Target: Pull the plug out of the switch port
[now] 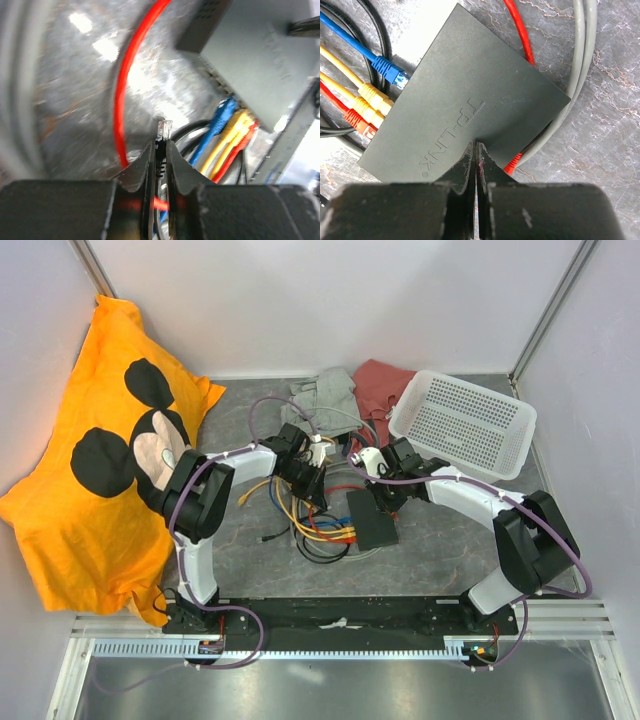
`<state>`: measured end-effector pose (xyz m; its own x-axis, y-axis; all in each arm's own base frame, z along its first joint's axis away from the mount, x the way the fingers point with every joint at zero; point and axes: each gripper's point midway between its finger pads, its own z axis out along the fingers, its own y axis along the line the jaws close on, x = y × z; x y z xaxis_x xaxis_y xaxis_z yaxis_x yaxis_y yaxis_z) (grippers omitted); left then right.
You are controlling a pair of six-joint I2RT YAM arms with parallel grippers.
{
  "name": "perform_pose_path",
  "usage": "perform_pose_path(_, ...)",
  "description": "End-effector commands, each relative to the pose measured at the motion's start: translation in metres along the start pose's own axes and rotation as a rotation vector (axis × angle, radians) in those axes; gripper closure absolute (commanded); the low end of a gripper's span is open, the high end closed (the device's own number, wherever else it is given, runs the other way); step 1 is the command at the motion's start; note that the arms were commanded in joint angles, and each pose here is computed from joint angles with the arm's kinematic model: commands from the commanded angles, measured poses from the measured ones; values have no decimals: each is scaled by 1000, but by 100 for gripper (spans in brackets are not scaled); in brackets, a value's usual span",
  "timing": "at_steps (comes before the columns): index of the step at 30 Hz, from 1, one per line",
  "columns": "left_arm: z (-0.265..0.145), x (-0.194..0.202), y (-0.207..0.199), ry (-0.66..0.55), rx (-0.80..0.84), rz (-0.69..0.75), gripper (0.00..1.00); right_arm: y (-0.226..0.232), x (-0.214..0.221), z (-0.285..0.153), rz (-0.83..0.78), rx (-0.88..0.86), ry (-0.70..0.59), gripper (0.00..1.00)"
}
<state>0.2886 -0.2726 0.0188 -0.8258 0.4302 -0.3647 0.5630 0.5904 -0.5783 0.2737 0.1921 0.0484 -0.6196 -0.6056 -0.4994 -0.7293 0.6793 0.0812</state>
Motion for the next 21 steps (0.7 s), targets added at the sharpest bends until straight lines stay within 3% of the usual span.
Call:
perform_pose_path(1, -23, 7, 40, 31, -195, 85, 98, -12, 32, 0, -17, 62, 106, 100)
perform_pose_path(11, -65, -19, 83, -8, -394, 239, 98, -11, 31, -1, -17, 62, 98, 100)
perform_pose_path(15, -70, -27, 86, -20, -390, 268, 98, -11, 31, 0, -21, 58, 97, 100)
perform_pose_path(21, -62, -31, 26, -71, -92, 253, 70, -10, 32, 1, -20, 57, 97, 100)
